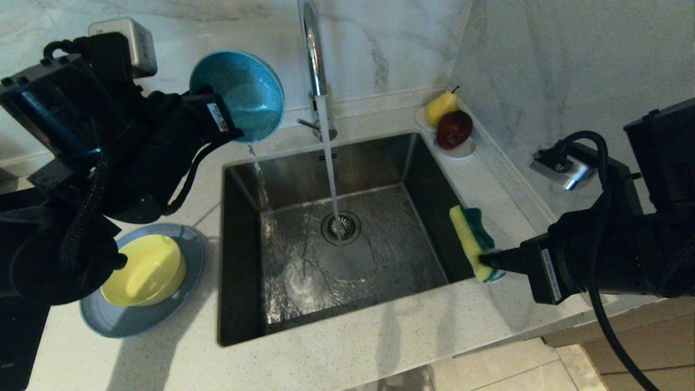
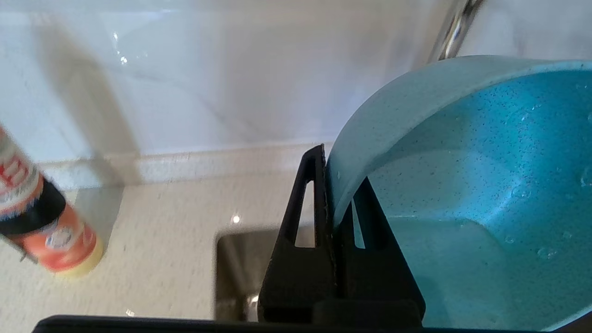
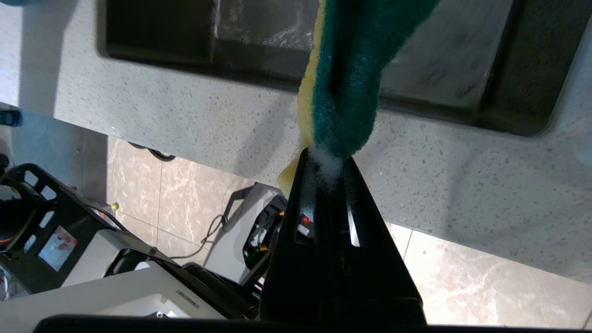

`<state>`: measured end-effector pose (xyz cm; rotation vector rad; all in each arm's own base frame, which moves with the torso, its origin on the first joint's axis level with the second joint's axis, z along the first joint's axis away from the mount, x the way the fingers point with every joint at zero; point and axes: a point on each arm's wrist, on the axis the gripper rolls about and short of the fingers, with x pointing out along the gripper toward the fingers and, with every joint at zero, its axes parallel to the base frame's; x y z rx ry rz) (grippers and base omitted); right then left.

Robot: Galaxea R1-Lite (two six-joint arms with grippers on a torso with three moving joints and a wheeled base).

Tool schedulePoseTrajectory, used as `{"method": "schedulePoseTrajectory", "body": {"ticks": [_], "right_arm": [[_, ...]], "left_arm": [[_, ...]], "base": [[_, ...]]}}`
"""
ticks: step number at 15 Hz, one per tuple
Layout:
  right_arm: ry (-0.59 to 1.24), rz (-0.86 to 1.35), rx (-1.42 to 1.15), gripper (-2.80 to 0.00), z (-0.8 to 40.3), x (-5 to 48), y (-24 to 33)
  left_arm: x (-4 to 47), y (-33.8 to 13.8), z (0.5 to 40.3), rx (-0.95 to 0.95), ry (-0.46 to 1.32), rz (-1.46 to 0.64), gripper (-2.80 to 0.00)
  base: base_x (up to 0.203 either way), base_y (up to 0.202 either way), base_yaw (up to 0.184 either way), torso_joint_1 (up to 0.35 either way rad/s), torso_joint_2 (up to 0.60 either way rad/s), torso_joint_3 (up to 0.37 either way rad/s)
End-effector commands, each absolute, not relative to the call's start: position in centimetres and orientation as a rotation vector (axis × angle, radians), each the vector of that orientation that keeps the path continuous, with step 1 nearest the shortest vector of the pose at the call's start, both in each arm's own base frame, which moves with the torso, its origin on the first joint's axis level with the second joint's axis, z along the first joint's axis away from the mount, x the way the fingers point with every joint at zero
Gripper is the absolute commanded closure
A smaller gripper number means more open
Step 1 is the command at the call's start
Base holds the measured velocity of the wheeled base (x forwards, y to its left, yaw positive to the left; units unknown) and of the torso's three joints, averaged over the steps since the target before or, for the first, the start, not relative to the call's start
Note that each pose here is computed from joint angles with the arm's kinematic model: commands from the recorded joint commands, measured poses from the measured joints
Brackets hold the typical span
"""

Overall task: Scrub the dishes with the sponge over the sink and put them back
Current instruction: Wash the bowl

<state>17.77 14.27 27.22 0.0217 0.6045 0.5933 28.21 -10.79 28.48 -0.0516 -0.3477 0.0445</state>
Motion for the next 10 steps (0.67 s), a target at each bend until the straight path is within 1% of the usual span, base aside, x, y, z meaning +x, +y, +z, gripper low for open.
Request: {"method": "schedulePoseTrajectory", "body": {"ticks": [1,4,6,8,10], "right_arm": [[0.631,0.588,0.015,0.00,26.6,18.3,14.7],[0.619,0.591,0.022,0.00,26.4,18.6,15.0],[0.622,0.588,0.022,0.00,26.2,18.7,14.9],[0.622,0.588,0.022,0.00,26.2,18.7,14.9],[0.624,0.587,0.023,0.00,26.2,18.7,14.9]], "left_arm": [[28.6,-10.9,25.6,-0.028,-0.339,0.052,0.00],[28.6,-10.9,24.8,-0.023,-0.423,0.077,0.00],[28.7,-10.9,24.2,-0.022,-0.429,0.089,0.00],[28.6,-10.9,23.2,-0.011,-0.419,0.098,0.00],[29.1,-11.1,20.6,0.045,-0.358,0.099,0.00]], "base": [[0.000,0.000,0.000,0.000,0.00,0.000],[0.000,0.000,0.000,0.000,0.00,0.000],[0.000,0.000,0.000,0.000,0.00,0.000],[0.000,0.000,0.000,0.000,0.00,0.000],[0.000,0.000,0.000,0.000,0.00,0.000]]}}
